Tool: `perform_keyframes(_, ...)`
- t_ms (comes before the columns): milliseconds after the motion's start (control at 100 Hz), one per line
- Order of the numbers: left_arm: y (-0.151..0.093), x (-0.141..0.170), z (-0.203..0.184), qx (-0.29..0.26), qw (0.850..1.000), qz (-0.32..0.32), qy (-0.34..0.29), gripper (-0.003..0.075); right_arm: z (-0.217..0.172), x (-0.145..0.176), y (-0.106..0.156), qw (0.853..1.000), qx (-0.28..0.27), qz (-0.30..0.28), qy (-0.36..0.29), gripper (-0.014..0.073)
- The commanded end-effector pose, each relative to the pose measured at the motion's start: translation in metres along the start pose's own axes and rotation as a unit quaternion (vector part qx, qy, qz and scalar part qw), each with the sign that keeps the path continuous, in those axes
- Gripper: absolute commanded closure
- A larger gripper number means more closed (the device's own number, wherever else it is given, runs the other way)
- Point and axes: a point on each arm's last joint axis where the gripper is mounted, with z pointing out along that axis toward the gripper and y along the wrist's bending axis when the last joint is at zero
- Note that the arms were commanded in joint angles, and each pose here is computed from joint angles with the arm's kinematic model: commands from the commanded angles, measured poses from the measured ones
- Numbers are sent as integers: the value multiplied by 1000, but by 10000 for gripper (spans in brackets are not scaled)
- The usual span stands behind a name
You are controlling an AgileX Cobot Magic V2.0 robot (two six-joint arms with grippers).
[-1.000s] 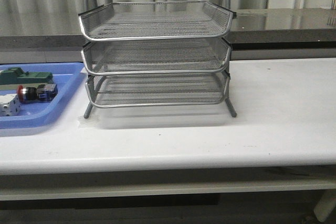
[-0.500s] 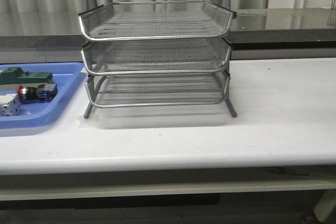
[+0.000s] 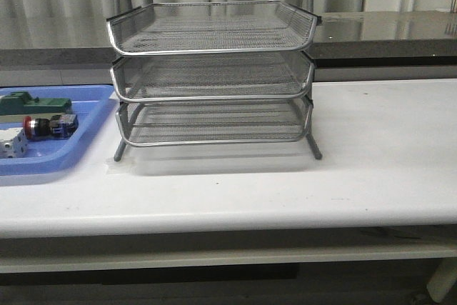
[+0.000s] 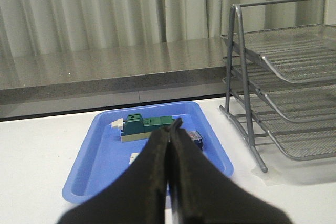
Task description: Place button on rack with both arms
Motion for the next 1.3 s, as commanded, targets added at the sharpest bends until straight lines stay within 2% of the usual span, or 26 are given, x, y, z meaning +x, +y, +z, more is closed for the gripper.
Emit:
perform_keyframes(0,-1,9,-1,-1,999,-9,-32,741,-7,-14,6,999,-18,14,-45,515)
perform_keyframes(150,-1,9,-1,-1,999,-9,-32,741,-7,-14,8,998,-30,28,-46,279)
perform_keyframes(220,-1,9,-1,-1,999,-9,-32,741,-7,-15,9,998,-35,35,-49,198)
perform_keyframes(270,-1,9,-1,-1,999,-9,-32,741,-7,-16,10,997,-39,40,-54,174)
perform_keyframes(510,-1,9,-1,-1,999,-9,-32,741,13,-26,12,990,-73,106,-57,173)
perform_keyframes(830,-1,9,-1,-1,999,-9,-32,741,81,-36,8,978,-122,167,-11,173)
perform_keyframes(1040,-1,9,-1,-1,999,-9,-32,741,123,-42,8,960,-182,214,-6,174)
perform_keyframes(1170,-1,9,-1,-1,999,-9,-32,741,148,-49,8,943,-223,248,-8,174)
perform_keyframes(1290,-1,9,-1,-1,999,-9,-32,741,168,-54,9,934,-247,259,4,174)
